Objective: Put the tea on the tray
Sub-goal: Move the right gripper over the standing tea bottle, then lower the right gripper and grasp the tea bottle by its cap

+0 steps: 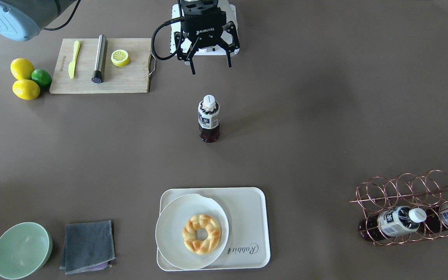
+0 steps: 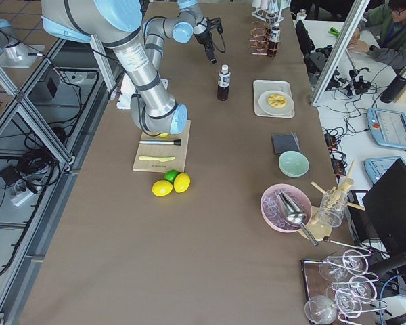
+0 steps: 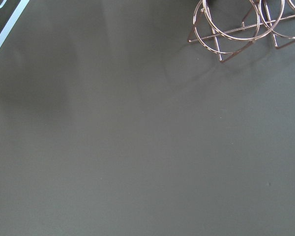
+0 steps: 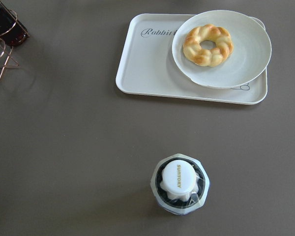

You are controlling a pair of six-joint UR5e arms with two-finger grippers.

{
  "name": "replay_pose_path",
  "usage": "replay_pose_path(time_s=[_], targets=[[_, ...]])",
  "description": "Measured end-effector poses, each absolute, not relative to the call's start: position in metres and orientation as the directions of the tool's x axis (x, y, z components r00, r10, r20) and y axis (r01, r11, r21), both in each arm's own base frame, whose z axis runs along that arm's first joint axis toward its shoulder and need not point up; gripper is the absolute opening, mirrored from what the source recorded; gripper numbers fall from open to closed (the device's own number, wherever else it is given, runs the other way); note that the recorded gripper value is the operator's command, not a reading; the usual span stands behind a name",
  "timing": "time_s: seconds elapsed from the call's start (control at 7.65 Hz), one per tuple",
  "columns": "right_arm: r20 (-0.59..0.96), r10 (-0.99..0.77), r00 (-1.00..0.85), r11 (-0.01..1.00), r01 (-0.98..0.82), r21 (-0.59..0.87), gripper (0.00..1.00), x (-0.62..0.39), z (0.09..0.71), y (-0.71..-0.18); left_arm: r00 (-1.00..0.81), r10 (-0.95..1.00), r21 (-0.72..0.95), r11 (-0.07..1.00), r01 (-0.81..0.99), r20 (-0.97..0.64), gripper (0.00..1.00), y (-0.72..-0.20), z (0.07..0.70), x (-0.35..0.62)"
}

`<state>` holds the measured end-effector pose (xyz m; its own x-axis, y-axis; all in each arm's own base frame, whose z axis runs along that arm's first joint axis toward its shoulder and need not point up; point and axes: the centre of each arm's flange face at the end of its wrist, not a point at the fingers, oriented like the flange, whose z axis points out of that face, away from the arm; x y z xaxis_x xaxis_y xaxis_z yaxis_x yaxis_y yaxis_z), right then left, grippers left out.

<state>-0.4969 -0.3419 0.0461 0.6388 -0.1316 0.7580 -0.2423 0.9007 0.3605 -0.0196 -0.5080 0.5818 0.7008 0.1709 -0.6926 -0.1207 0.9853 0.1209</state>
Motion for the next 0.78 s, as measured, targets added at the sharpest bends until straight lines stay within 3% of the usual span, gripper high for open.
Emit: replay_pose_path(time_s=[0.39, 0.78], targets=[[0.732, -0.101, 0.674, 0.873, -0.292, 0.390, 0.98, -0.525, 0.060, -0.362, 0.701, 0.169, 0.117, 0.986, -0.121, -0.693, 0.98, -0.507, 0.584, -0.020], [0.713, -0.082, 0.696, 0.864, -0.307, 0.398, 0.91, -0.525, 0.070, -0.379, 0.700, 0.168, 0.116, 0.986, -0.122, -0.694, 0.98, -0.506, 0.585, -0.020]])
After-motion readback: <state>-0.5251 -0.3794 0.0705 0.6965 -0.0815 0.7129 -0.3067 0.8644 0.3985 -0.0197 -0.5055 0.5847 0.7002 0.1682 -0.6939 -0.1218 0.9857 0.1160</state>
